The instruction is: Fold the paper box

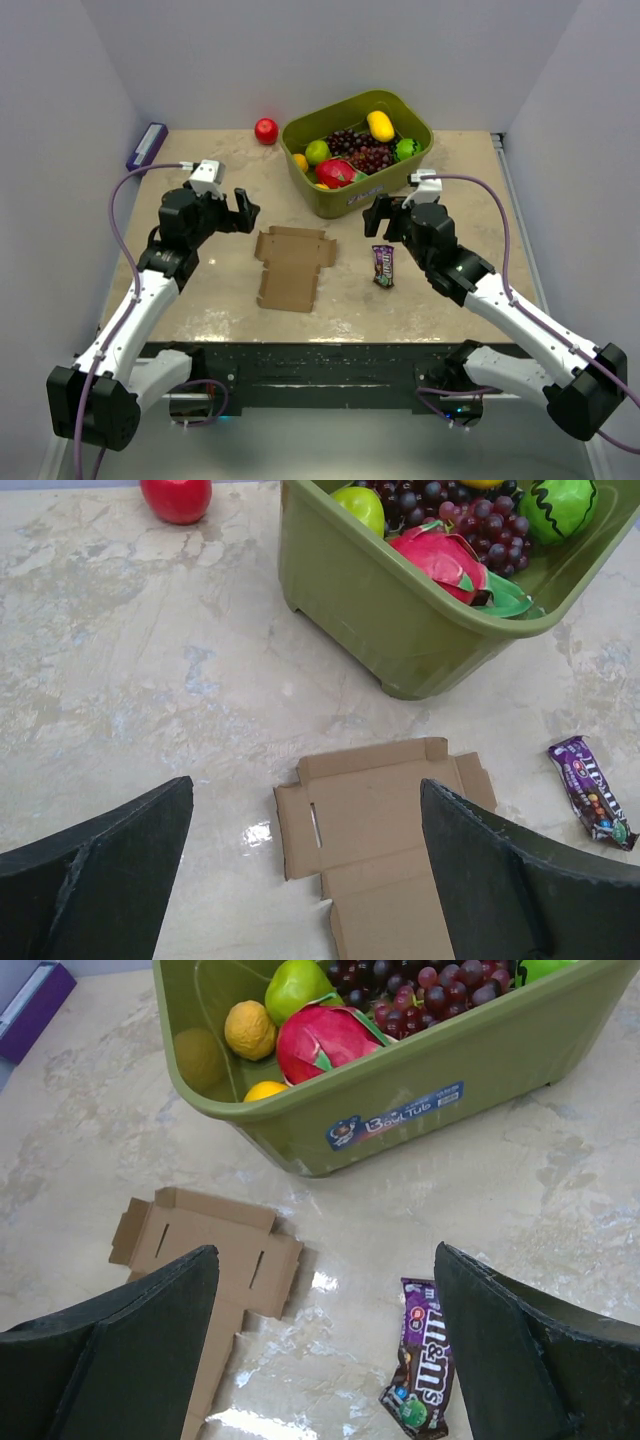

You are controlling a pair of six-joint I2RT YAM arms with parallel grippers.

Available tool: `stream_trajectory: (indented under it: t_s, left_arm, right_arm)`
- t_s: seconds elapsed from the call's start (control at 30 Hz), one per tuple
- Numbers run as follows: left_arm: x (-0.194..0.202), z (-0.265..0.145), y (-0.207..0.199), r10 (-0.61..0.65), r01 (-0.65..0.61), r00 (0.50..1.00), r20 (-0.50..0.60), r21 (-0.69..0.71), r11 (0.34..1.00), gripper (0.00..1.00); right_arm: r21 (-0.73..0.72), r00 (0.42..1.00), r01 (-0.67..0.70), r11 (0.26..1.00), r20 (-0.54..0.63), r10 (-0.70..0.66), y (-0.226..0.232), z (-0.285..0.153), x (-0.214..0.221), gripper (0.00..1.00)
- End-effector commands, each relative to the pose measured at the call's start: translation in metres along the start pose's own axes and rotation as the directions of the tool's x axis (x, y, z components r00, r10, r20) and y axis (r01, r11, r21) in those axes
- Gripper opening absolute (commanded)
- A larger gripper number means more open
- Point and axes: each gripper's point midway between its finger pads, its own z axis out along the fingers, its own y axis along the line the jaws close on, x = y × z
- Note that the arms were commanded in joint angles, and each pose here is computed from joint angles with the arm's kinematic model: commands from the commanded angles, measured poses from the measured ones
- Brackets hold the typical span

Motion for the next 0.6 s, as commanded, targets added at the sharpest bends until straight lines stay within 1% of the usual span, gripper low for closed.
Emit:
stream_trajectory:
  t_s: [0.0, 0.2, 0.4, 0.5, 0.57]
  left_arm:
    - [-0.020, -0.004, -0.004, 0.013, -0.014, 0.997, 0.077, 0.011, 1.000, 1.00]
    - [-0.022, -0.005, 0.000, -0.001, 0.003, 0.996, 0.088, -0.016, 1.000, 0.99]
    - [-0.021, -0.004, -0.005, -0.005, 0.004, 0.997, 0.082, 0.010, 1.000, 1.00]
    - [-0.016, -0.002, -0.003, 0.006, -0.007, 0.998, 0.064, 0.009, 1.000, 1.00]
    - [-0.008, -0.002, 0.003, 0.024, -0.023, 0.999, 0.036, -0.019, 1.000, 1.00]
  right_arm:
    - [-0.017, 0.999, -0.007, 1.000, 0.051, 0.007, 0.003, -0.001, -0.013, 0.92]
    - [-0.040, 0.999, -0.012, 0.999, 0.032, 0.013, 0.005, -0.006, -0.009, 0.91]
    - [-0.058, 0.999, -0.028, 0.998, 0.026, 0.030, 0.007, -0.011, -0.008, 0.90]
    - [-0.079, 1.000, -0.024, 0.997, 0.018, 0.026, 0.010, -0.013, -0.007, 0.89]
    - [-0.075, 1.000, -0.019, 0.997, 0.020, 0.021, 0.010, -0.014, -0.010, 0.89]
